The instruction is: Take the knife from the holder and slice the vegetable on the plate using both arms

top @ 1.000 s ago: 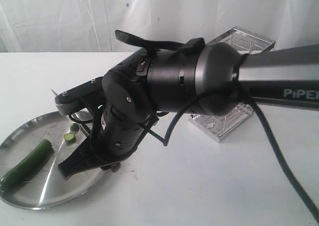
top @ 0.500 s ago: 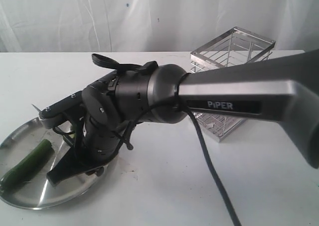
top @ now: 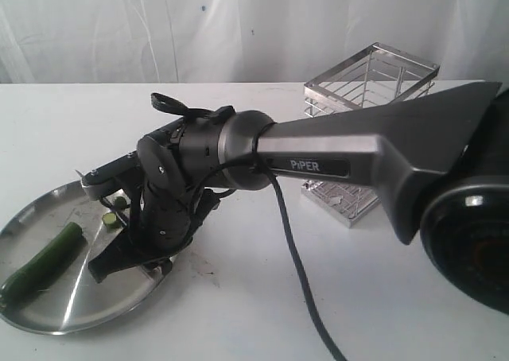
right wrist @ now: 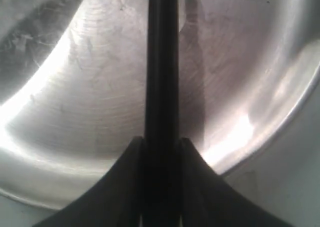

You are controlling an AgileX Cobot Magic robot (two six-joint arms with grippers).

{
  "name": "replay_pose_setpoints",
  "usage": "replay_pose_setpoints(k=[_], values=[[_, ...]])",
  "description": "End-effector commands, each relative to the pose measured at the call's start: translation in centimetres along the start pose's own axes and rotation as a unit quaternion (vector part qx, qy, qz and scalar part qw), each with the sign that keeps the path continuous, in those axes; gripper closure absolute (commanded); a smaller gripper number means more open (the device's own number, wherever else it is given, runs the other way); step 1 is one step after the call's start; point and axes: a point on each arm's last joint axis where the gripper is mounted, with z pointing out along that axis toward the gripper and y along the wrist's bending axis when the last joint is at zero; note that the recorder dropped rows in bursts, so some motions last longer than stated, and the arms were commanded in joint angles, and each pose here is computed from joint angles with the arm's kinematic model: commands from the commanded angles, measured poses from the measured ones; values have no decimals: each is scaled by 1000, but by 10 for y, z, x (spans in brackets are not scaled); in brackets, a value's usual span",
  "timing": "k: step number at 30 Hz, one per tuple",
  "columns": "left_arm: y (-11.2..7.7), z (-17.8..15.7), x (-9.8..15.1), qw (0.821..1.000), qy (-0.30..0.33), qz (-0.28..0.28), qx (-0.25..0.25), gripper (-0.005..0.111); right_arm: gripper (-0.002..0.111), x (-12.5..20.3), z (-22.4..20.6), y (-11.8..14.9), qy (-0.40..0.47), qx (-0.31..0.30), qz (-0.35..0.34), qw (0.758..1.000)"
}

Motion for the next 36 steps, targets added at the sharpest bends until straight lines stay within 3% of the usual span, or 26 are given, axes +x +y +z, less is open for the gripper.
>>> replay_pose_setpoints(k=[1, 9, 12, 14, 19, 22, 29, 36], values=[[-2, -3, 3, 1000, 6, -7, 11, 107, 89, -5, -3, -1, -7, -18, -10, 1000], [-3, -3, 4, 1000, 12, -19, 13, 107, 54, -16, -23, 4, -31, -36, -9, 999], [-3, -3, 5, 1000, 14, -19, 14, 107, 50, -20, -39, 6, -47, -38, -12, 998], [-4, -4, 2, 1000, 9, -19, 15, 107, 54, -23, -56, 7, -63, -38, -15, 997], [-4, -12, 4, 1000, -2, 11, 3, 107, 83, -19, -112, 9, -152, -40, -15, 987], [-4, -20, 12, 1000, 3, 26, -4, 107, 96, 0, -133, 8, -180, -41, -10, 983], [7, -32, 19, 997, 21, -6, -80, 107, 106, 57, -174, 14, -285, -56, 4, 957], [6, -33, 10, 996, -21, 0, -82, 107, 108, 108, -209, 11, -381, -65, 11, 922]])
